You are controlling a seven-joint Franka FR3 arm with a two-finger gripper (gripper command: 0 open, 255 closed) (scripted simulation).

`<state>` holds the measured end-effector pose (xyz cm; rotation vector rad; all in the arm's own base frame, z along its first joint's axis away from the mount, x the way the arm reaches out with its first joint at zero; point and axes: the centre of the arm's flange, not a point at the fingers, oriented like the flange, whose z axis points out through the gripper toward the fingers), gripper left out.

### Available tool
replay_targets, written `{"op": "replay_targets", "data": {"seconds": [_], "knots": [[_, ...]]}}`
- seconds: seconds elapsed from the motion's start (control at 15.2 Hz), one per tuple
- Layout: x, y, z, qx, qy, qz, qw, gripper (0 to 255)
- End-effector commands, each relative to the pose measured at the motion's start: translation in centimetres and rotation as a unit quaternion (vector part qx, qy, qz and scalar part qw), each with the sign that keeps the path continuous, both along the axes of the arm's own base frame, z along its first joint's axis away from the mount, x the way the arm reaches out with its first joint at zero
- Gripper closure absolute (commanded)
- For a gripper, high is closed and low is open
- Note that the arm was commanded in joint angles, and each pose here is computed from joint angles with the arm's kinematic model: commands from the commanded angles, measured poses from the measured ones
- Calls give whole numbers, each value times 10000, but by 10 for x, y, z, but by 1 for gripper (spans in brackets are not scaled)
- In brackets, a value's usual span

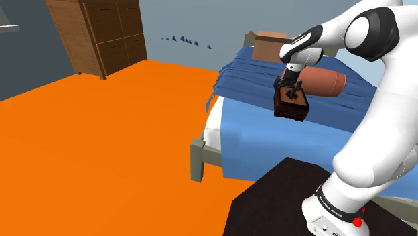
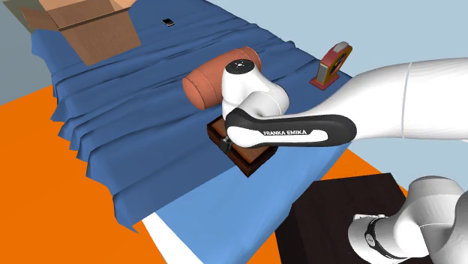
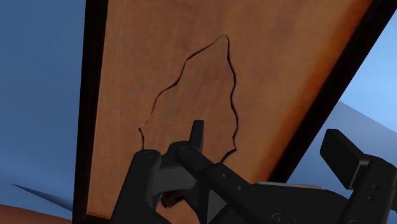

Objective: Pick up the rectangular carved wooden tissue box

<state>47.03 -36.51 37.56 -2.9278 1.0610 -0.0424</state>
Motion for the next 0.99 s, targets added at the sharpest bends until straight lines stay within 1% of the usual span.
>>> {"op": "replay_targets", "data": {"seconds": [0.0,0.59,0.92], "knots": [[0,0,-1,-1,-2,-1,10000,255],[0,0,-2,-1,-2,0,10000,255],[0,0,25,-1,-2,0,10000,255]]}}
